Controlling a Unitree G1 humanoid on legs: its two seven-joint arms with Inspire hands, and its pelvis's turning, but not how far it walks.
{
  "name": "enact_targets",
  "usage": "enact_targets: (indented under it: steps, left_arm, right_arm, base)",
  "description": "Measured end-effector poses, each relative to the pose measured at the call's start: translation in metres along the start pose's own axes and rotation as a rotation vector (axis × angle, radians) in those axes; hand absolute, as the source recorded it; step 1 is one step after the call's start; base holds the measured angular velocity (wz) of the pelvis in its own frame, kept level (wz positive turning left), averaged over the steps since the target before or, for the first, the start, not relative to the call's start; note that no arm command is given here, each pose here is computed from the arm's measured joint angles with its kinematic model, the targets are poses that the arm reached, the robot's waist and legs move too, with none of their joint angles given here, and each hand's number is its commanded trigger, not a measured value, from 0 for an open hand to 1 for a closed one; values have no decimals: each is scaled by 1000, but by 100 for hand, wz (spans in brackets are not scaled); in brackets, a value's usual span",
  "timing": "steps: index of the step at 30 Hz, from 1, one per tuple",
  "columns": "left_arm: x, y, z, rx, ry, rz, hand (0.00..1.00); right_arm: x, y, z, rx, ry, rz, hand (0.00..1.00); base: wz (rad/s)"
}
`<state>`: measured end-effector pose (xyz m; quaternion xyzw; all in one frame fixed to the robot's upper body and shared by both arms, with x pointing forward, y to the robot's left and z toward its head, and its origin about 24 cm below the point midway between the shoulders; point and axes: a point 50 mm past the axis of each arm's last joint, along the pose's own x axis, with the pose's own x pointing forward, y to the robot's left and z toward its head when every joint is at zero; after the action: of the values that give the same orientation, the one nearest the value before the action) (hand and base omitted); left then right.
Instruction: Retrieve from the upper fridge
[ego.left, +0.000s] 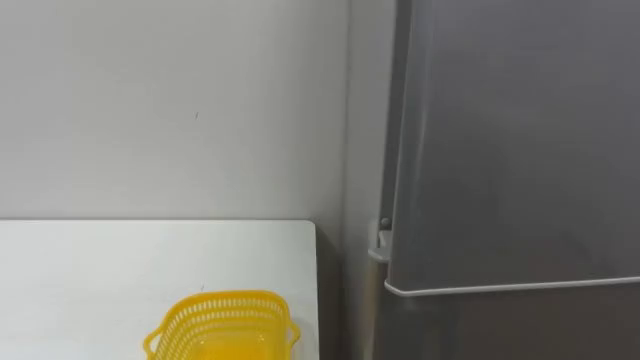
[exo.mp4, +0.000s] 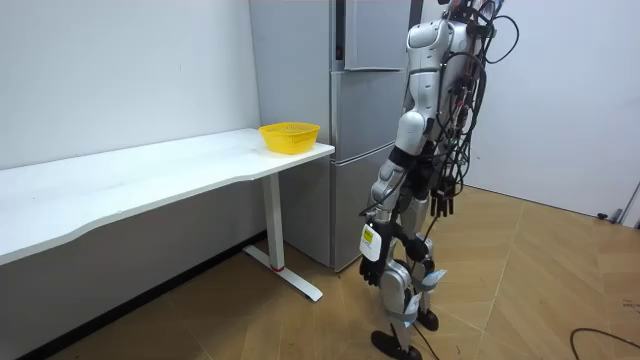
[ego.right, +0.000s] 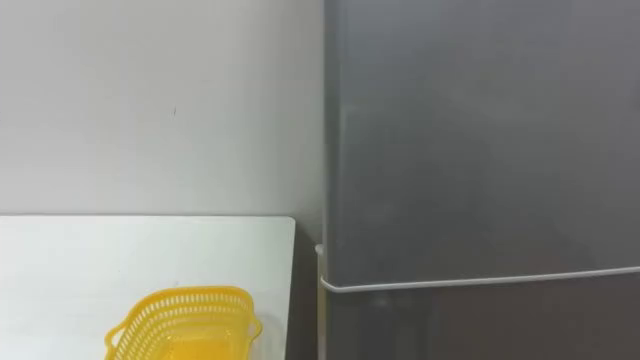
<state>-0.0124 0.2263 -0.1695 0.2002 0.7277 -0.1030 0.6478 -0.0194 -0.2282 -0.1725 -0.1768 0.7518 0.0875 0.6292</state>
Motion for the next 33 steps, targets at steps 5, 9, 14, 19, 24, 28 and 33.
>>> enact_targets:
  steps: [5, 9, 14, 19, 24, 28, 33]
  left_arm:
    - [0, 0, 0, 0, 0, 1, 0]
    - [0, 0, 0, -2, 0, 4, 0]
    - [0, 0, 0, -21, -2, 1, 0]
    - [0, 0, -3, -32, 7, 14, 0]
    - [0, -1, -9, -127, 12, 22, 0]
    - [1, -1, -9, -216, 5, 22, 0]
    - [1, -1, -12, -436, -4, 46, 0]
  right_arm:
    - [0, 0, 0, -1, -1, 0, 0]
    - [0, 0, 1, 2, -2, 0, 0]
    - [0, 0, 1, 18, -5, 3, 0]
    - [0, 1, 0, 35, -4, 8, 0]
    - [0, 1, 0, 34, -1, 9, 0]
    - [0, 1, -1, 36, 2, 10, 0]
    - [0, -1, 0, 43, -6, -1, 0]
  base:
    - [1]
    - [5]
    - [0]
    - [0]
    - [4]
    - [7]
    - [10]
